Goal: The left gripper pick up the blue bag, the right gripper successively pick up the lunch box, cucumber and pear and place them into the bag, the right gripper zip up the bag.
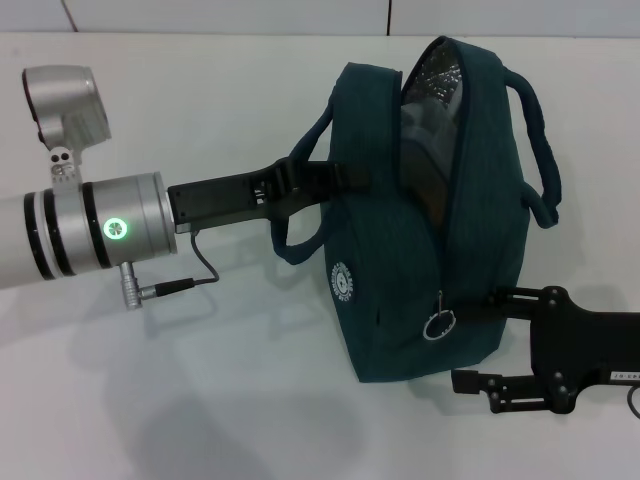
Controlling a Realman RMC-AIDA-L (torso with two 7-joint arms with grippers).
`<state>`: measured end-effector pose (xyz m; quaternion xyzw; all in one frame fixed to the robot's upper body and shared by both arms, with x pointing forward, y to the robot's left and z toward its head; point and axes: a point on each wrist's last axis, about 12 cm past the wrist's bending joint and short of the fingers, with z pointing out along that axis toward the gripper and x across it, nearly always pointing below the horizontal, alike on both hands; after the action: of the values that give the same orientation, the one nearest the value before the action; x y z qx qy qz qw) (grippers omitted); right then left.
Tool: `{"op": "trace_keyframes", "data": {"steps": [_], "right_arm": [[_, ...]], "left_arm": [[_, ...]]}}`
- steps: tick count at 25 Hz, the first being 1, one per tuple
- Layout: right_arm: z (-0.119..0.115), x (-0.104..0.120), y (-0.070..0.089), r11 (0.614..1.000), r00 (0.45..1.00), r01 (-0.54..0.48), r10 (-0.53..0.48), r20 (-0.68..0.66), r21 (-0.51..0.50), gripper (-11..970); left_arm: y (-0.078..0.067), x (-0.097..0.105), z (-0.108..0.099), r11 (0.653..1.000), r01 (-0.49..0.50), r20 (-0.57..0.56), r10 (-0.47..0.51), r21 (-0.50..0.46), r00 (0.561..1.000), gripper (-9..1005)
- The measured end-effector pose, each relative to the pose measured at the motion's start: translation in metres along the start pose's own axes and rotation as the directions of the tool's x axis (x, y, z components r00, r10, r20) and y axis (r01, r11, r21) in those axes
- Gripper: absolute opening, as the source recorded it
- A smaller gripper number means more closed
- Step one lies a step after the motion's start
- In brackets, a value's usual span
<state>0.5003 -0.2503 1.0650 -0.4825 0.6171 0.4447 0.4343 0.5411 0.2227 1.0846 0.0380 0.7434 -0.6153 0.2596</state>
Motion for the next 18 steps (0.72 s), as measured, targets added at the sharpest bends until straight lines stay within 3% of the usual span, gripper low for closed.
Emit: {"op": "trace_keyframes", "data": {"steps": [18], "right_arm": [[-0.006, 0.0039, -0.0018, 0.997, 0.999, -0.027, 0.026, 0.02, 0.068, 755]], "left_arm": [[0.0022, 0.0034, -0.004, 1.0, 0.006, 0.007, -0.006, -0.007, 1.0, 101]]}}
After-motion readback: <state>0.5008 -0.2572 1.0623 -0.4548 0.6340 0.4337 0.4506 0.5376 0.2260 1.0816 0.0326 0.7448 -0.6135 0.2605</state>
